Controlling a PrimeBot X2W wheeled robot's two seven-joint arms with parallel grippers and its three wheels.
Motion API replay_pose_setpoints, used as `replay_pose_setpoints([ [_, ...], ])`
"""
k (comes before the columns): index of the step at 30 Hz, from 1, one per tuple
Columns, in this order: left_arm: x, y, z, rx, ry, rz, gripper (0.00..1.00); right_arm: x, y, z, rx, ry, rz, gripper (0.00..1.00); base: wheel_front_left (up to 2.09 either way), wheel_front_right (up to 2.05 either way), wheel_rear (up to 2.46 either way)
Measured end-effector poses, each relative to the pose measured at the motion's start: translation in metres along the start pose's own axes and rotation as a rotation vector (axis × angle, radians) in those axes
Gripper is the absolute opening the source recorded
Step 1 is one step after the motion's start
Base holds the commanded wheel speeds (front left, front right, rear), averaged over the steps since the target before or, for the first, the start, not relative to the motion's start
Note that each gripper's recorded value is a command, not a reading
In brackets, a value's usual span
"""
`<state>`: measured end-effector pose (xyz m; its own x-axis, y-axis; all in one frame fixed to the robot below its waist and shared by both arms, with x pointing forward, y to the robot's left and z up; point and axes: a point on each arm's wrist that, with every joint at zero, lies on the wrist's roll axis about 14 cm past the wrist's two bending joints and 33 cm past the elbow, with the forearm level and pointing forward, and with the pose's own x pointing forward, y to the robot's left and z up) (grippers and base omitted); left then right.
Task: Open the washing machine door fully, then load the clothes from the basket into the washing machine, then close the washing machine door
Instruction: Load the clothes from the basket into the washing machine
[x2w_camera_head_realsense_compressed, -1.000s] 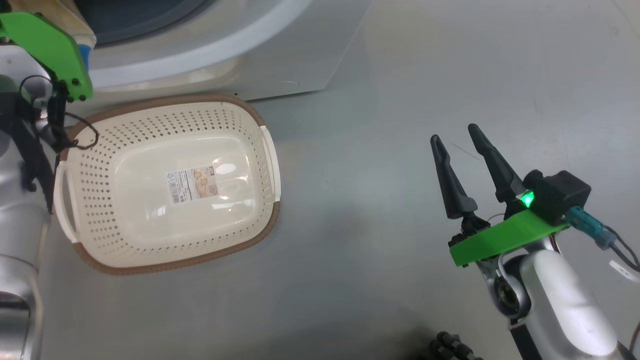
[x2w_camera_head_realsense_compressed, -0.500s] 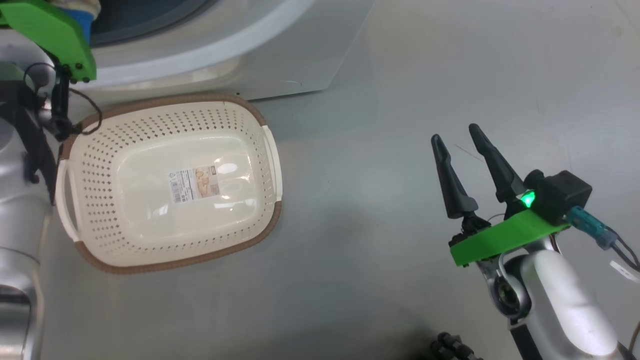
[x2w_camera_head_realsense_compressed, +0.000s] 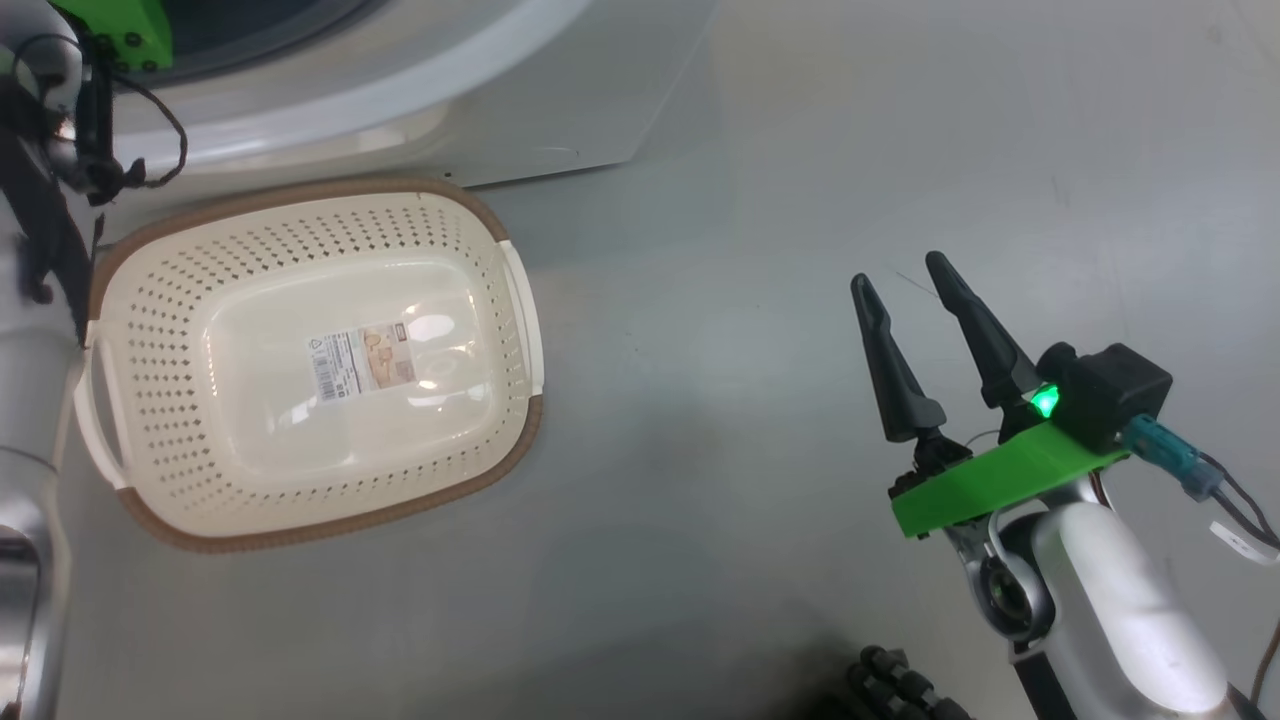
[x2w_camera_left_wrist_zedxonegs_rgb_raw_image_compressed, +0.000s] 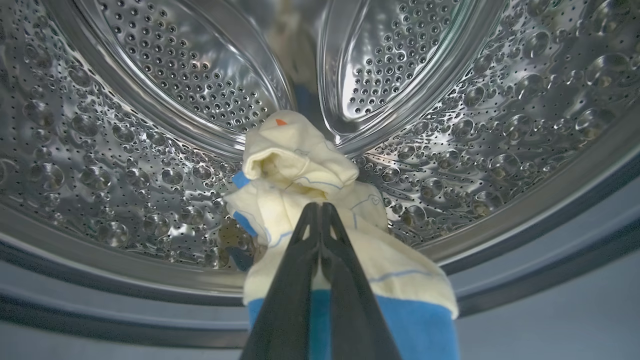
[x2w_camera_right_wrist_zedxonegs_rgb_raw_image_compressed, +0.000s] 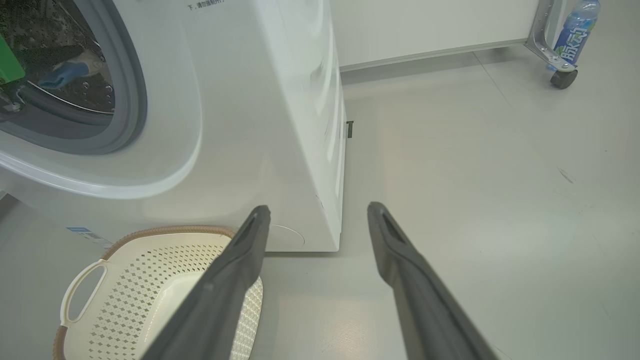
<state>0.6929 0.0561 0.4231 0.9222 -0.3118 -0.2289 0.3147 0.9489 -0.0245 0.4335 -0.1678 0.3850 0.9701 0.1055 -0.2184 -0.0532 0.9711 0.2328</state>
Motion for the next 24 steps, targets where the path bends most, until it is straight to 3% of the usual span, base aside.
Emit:
replay_pose_setpoints([
  [10,0.025,-0.006,0.022,0.006,-0.074,-0.019,0.0,-0.003,-0.007,-0.012,0.009,0.033,-0.027,1.0,0.0,0.0,0.0],
  [24,0.054,-0.003,0.002,0.005,-0.068,-0.035,0.0,-0.002,-0.013,-0.042,0.025,0.113,-0.05,1.0,0.0,0.0,0.0],
])
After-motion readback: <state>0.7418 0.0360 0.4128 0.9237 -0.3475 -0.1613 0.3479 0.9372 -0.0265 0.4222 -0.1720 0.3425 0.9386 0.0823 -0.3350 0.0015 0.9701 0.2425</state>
